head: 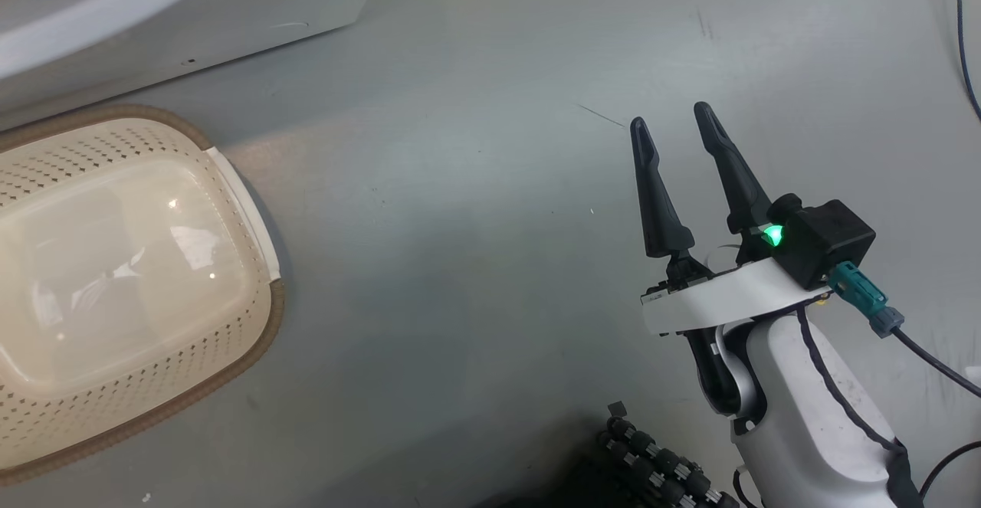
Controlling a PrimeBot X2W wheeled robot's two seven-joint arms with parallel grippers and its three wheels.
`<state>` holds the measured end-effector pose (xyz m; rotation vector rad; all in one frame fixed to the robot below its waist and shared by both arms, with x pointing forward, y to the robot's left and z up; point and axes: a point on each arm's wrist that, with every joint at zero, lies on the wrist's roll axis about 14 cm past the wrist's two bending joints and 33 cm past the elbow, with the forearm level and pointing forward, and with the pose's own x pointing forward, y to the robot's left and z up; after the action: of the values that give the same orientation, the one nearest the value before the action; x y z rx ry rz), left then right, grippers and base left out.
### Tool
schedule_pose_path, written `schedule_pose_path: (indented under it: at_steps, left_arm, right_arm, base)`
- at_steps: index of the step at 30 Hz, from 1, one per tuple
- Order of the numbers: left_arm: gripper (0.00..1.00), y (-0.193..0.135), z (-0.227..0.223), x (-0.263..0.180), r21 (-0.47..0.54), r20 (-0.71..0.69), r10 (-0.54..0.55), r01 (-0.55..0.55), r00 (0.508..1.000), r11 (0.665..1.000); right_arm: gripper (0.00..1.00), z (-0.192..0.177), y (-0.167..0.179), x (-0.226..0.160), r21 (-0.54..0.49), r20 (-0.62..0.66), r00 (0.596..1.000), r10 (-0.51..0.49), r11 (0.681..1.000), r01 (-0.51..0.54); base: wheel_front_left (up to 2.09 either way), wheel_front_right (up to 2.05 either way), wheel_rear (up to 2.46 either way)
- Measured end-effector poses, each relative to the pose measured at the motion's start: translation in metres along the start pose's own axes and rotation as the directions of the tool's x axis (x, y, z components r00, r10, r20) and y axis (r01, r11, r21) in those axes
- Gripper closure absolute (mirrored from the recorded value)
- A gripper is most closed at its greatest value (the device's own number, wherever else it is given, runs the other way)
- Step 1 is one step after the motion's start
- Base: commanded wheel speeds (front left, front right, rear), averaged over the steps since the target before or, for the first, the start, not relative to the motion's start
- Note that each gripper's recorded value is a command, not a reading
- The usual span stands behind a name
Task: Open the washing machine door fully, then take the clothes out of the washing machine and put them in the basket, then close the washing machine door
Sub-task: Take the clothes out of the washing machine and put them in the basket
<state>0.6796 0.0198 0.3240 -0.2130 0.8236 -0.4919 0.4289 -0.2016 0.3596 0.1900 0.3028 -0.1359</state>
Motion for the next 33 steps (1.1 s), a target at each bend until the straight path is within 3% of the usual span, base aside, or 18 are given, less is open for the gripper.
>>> schedule_pose_path:
  at_steps: [17,26,33]
  left_arm:
    - [1.00,-0.025,0.034,-0.022,0.115,0.159,-0.070,0.052,0.985,0.992]
    - [1.00,-0.037,0.065,-0.054,0.179,0.327,-0.101,0.043,0.940,0.983]
    - [1.00,-0.032,0.060,-0.077,0.180,0.420,-0.097,0.022,0.902,0.983]
  right_arm:
    - [0.00,0.000,0.007,0.012,-0.024,0.013,1.000,0.028,0.999,-0.028]
    - [0.00,0.002,0.014,0.019,-0.058,0.027,0.998,0.053,0.997,-0.051]
    - [0.00,0.007,0.022,0.023,-0.075,0.045,0.996,0.083,0.994,-0.079]
  base:
    - [0.00,0.00,0.00]
    - [0.00,0.00,0.00]
    - [0.00,0.00,0.00]
